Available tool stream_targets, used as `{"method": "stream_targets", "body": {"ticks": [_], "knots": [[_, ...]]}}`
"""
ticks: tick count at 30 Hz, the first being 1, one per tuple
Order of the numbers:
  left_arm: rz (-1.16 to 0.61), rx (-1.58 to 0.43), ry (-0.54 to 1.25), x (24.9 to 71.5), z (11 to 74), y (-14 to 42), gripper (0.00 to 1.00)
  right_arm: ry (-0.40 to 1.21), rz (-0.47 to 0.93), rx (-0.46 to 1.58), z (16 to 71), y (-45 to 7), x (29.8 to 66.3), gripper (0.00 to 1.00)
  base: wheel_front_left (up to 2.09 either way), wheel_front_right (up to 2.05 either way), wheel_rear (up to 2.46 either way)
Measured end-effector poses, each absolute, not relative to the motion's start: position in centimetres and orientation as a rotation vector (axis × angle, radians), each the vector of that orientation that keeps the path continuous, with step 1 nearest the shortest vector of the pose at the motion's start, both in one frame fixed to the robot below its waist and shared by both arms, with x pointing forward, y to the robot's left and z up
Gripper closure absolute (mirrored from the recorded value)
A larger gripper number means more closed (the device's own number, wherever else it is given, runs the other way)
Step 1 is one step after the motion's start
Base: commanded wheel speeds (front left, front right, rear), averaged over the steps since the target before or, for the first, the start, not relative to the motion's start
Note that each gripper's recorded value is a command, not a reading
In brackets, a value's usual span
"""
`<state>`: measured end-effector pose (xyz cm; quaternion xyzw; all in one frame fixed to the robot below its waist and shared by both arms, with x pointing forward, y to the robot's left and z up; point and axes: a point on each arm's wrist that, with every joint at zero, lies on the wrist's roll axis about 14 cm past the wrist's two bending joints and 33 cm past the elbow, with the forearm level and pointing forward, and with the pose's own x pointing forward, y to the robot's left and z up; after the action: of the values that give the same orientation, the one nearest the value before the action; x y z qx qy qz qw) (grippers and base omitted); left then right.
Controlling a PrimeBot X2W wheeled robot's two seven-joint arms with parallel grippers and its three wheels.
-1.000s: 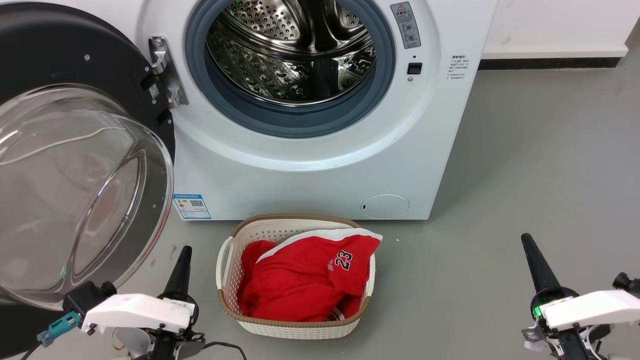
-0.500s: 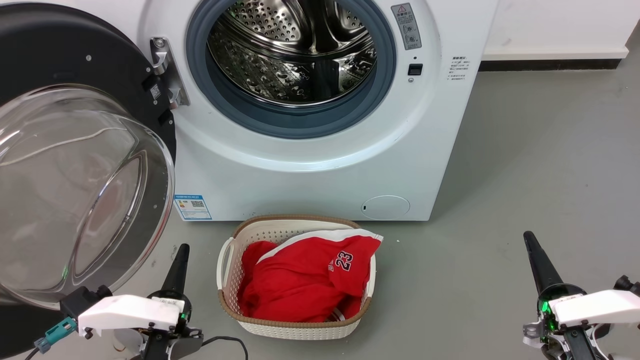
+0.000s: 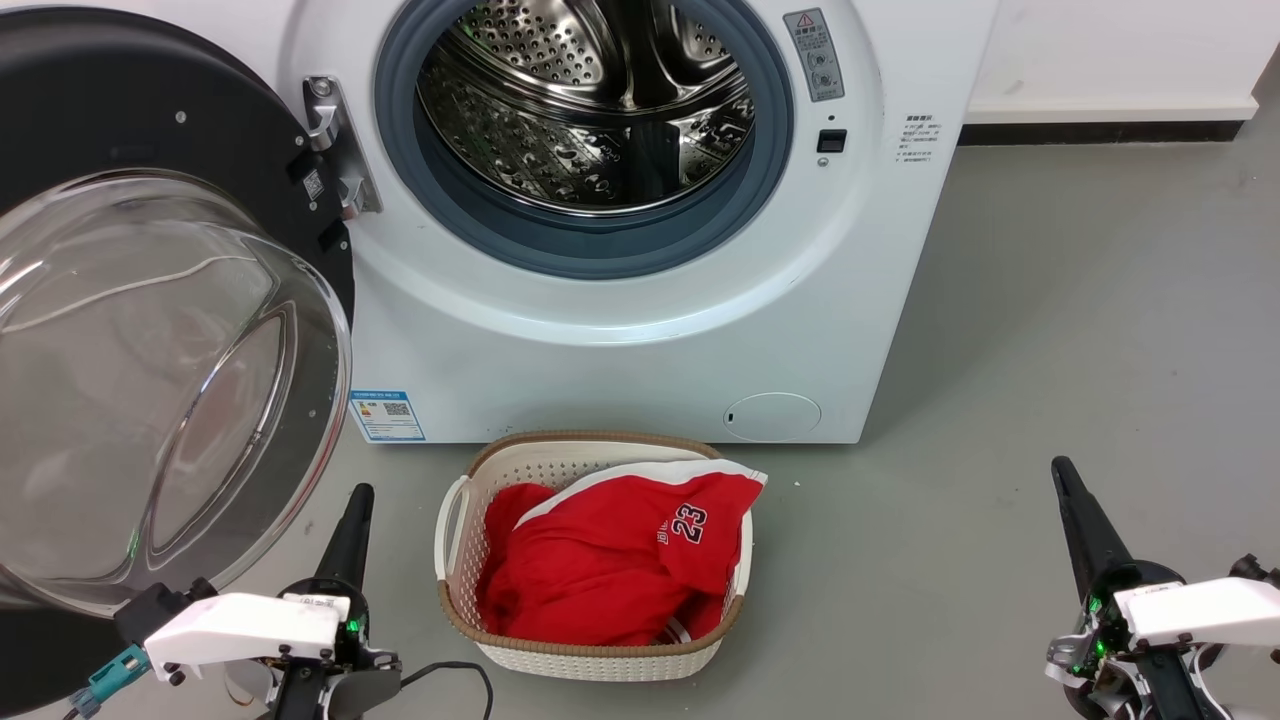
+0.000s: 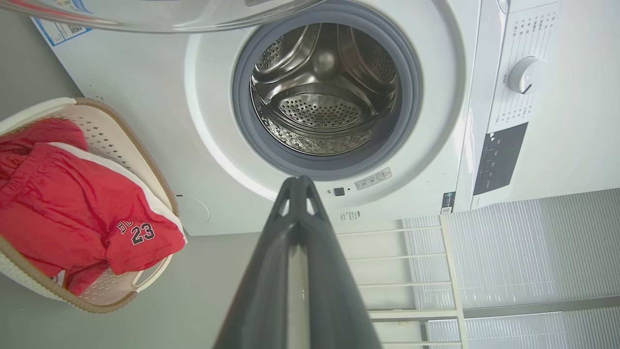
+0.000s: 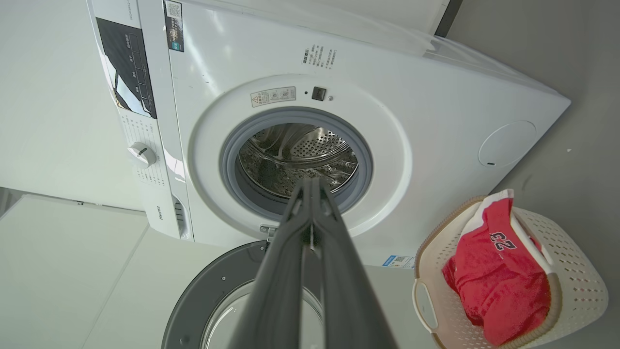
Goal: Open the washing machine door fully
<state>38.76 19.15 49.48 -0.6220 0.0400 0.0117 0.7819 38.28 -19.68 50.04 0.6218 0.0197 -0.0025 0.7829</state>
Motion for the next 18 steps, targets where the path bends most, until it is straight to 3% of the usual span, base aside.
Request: {"method": "stream_targets", "body": {"ticks": [18], "knots": [[0.015,-1.479,0.043,38.77,50.02,19.63,1.00,0.023,-0.010,1.478,50.21,-19.92,38.54,1.00,0.00,0.00,0.00]]}}
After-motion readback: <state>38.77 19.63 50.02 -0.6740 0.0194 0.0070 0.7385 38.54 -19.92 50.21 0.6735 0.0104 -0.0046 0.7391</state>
